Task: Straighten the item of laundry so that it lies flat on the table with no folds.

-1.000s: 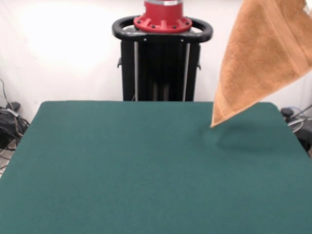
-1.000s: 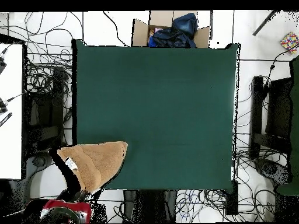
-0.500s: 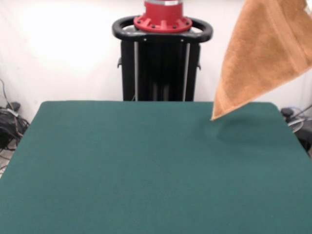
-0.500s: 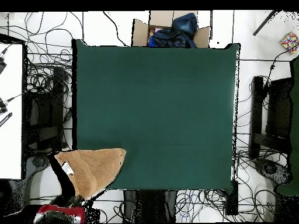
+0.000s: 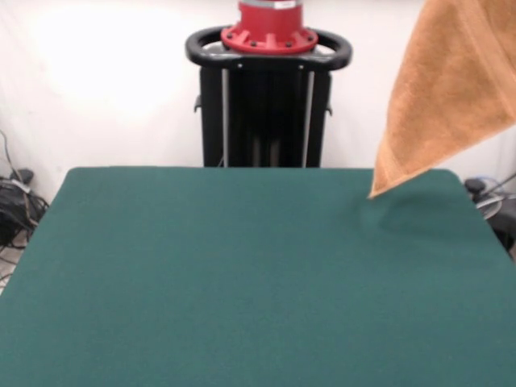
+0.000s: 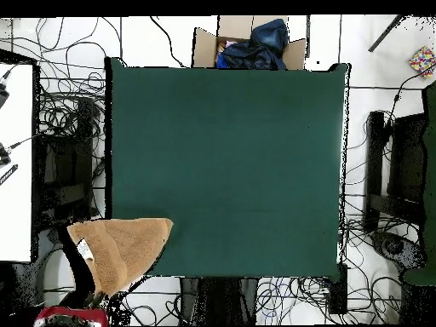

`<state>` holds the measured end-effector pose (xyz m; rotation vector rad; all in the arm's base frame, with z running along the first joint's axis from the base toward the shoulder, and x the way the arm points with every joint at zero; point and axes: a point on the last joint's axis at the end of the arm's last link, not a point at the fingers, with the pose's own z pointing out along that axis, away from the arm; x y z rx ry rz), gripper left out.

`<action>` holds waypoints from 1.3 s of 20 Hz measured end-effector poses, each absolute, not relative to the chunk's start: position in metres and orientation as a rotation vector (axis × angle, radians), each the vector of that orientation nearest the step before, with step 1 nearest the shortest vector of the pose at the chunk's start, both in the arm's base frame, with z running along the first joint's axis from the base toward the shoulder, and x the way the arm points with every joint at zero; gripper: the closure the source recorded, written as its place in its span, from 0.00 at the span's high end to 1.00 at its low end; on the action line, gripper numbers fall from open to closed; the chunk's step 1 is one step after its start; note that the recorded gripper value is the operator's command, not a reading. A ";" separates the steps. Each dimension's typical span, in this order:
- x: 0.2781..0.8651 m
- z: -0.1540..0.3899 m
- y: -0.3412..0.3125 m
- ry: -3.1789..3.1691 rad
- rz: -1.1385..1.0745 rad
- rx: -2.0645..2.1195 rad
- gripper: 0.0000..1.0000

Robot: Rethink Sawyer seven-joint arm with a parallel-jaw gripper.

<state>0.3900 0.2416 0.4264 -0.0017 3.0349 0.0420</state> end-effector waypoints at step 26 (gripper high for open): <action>0.404 0.378 0.229 3.020 0.062 0.131 0.00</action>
